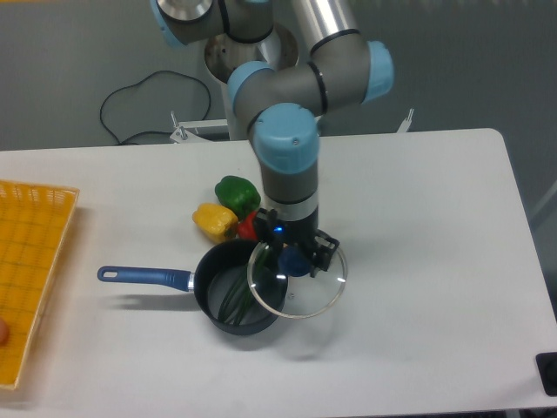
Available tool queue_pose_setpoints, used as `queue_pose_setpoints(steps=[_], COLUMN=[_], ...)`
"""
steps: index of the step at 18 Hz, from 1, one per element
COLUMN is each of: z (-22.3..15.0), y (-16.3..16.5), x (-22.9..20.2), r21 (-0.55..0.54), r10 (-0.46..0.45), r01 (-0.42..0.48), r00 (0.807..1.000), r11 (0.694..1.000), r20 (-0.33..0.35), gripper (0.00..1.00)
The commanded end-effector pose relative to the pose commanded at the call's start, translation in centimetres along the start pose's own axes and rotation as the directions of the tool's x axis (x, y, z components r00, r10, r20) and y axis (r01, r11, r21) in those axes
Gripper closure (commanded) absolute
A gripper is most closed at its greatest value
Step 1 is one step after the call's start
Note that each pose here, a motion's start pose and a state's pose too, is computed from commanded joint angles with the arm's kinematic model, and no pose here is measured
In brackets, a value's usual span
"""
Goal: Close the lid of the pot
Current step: 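Carry the glass lid over to the blue saucepan, then lower the lid onto the saucepan rim, adjusting over the green onions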
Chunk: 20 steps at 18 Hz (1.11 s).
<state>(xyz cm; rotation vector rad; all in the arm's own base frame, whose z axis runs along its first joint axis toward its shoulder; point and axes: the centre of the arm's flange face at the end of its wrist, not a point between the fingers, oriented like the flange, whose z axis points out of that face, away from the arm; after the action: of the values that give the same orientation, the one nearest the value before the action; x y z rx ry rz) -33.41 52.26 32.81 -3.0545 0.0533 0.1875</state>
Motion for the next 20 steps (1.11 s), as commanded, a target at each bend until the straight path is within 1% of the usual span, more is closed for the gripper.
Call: queue_pose_setpoints(steps=[3, 5, 11, 14, 20], z=[0.0, -0.1, 0.5, 1.1, 2.1], y=[-0.8, -1.3, -2.8, -3.0, -3.3], x=[1.3, 2.2, 4.9, 6.0, 6.4], r21=[-0.017, -0.015, -0.024, -0.053, -0.067], r10=[0.015, -0.003, 0.001, 0.007, 0.013], r01=[-0.015, 0.004, -0.001, -0.006, -0.012], r00=[1.0, 1.0, 1.0, 1.0, 1.0], r11=[1.0, 1.0, 1.0, 0.999, 0.998], r20=[0.014, 0.017, 0.006, 0.024, 0.017], gripper=[0.36, 0.36, 0.36, 0.36, 0.36])
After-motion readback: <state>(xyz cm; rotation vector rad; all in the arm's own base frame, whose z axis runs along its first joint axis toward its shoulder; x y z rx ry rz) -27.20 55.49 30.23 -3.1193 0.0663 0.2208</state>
